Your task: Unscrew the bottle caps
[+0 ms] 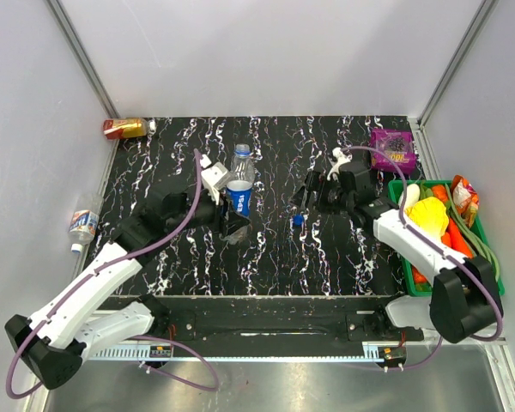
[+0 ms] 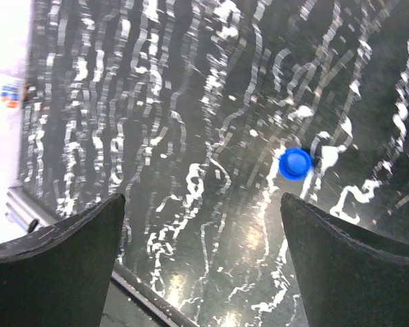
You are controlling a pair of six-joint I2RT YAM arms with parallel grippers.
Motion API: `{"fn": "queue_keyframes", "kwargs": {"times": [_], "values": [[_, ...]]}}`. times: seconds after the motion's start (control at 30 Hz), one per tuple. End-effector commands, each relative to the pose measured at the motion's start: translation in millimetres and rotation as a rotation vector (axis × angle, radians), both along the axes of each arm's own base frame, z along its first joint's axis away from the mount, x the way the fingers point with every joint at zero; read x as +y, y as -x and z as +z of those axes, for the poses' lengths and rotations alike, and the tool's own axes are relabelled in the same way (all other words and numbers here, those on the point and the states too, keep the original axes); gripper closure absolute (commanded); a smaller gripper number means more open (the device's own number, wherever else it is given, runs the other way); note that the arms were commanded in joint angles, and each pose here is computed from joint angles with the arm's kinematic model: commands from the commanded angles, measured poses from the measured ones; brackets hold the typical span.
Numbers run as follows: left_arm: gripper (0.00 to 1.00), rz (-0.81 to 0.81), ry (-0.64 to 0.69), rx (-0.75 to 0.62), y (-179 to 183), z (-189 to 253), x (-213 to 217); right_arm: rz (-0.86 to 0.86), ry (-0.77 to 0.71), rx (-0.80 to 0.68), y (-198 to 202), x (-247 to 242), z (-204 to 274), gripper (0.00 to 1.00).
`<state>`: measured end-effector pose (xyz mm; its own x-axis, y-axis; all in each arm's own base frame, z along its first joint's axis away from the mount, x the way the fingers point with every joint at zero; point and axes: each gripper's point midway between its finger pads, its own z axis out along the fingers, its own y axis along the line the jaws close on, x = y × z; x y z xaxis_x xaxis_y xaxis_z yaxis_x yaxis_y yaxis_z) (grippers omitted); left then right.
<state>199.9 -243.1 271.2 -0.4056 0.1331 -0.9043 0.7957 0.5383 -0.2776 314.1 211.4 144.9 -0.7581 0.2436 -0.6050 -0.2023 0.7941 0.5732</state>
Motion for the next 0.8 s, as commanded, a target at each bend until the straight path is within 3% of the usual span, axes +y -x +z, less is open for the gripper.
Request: {"fn": "queue_keyframes", "kwargs": {"times": [0.0, 0.17, 0.37, 0.5, 0.77], "values": [[1.0, -0.064, 0.025, -0.023, 2, 10, -9, 0.165, -0.121, -0.22, 2, 22, 91, 0.0], [1.0, -0.108, 0.042, -0.014, 6, 10, -15, 0.325, -0.237, -0.363, 23, 39, 160, 0.0], [1.0, -0.267, 0.093, 0.008, 25, 15, -30, 0.523, -0.372, -0.495, 54, 55, 225, 0.0], [0.98, -0.398, 0.125, 0.046, 41, 19, -39, 0.68, -0.488, -0.521, 79, 65, 253, 0.0], [0.93, -0.512, 0.16, 0.084, 53, 25, -48, 0.761, -0.61, -0.537, 88, 70, 275, 0.0]]}}
